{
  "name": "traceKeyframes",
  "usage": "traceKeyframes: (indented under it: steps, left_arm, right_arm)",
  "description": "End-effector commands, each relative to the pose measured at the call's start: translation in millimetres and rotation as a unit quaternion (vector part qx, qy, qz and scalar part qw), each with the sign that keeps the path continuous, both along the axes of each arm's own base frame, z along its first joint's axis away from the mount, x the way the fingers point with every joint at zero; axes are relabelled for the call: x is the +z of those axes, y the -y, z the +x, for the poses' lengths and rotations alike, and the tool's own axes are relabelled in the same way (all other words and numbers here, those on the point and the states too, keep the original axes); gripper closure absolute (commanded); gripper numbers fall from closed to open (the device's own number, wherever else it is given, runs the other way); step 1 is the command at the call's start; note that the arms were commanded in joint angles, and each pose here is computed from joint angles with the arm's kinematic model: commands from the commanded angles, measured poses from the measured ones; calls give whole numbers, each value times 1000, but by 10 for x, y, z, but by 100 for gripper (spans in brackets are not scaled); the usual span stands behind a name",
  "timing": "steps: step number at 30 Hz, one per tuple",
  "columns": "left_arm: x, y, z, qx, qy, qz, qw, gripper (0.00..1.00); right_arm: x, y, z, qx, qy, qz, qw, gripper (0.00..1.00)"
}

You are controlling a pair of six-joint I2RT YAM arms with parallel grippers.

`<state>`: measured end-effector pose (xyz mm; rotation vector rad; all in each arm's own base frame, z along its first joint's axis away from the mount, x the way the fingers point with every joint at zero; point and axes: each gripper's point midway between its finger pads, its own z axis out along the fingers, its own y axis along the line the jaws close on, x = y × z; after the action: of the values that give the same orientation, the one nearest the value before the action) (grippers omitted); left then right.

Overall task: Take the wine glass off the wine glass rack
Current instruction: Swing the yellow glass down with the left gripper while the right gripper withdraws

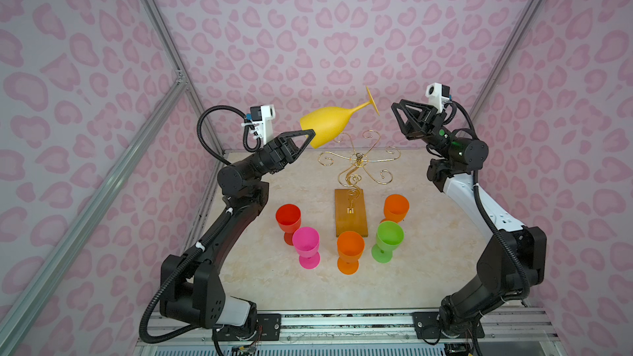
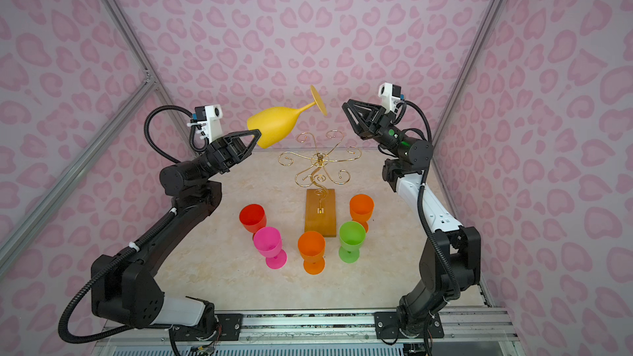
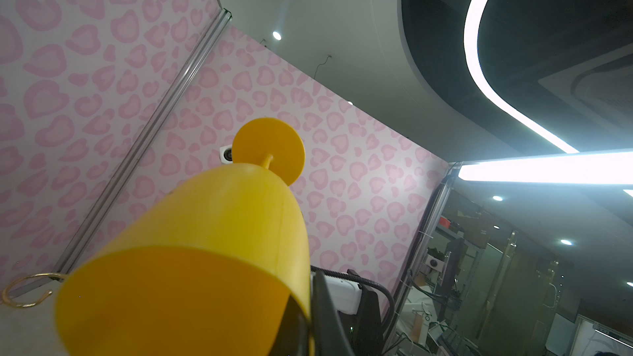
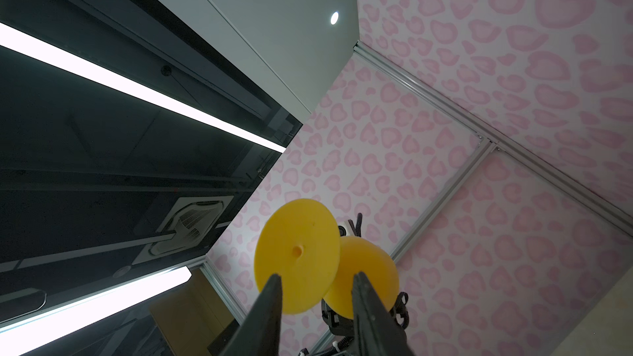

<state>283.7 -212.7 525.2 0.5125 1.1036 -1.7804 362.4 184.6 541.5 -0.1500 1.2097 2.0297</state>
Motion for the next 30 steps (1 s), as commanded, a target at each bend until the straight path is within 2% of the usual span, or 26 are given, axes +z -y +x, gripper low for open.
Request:
traceKeyframes:
  steps: [1,5,7,9,11,13,15,18,21,26,30]
  left_arm:
    - [79,-58,-69,30,27,15,999,97]
    - [55,-151,25,96,13,49,994,97]
    - [6,-194,105,139,-4,78,987,97]
    - [-58,-262,200,192,-25,111,975,98]
    - [-160,-377,312,252,-59,152,954,97]
    - [-206,-518,387,310,-83,182,930,97]
    - [-327,-673,463,360,-113,214,901,97]
    - [-548,-893,558,419,-159,258,856,97]
    - [-773,-1023,627,445,-195,294,823,97]
    - [-1190,-1135,715,457,-245,354,778,97]
    - [-1594,-1161,772,440,-280,412,747,97]
  right_arm:
    - [-113,42,21,-43,14,-45,998,65]
    - [-328,158,77,-122,2,-123,985,64]
    - [-505,233,110,-172,-10,-183,968,65]
    - [-696,333,122,-226,-25,-253,940,64]
    - [-857,495,113,-286,-33,-322,902,65]
    - [-975,650,98,-326,-45,-360,873,65]
    - [-1086,766,80,-346,-58,-381,856,65]
    - [-1252,894,68,-357,-79,-391,845,65]
    - [-1398,972,70,-359,-97,-398,839,65]
    - [-1575,1055,85,-363,-116,-413,827,65]
    - [-1705,1068,103,-357,-127,-425,822,65]
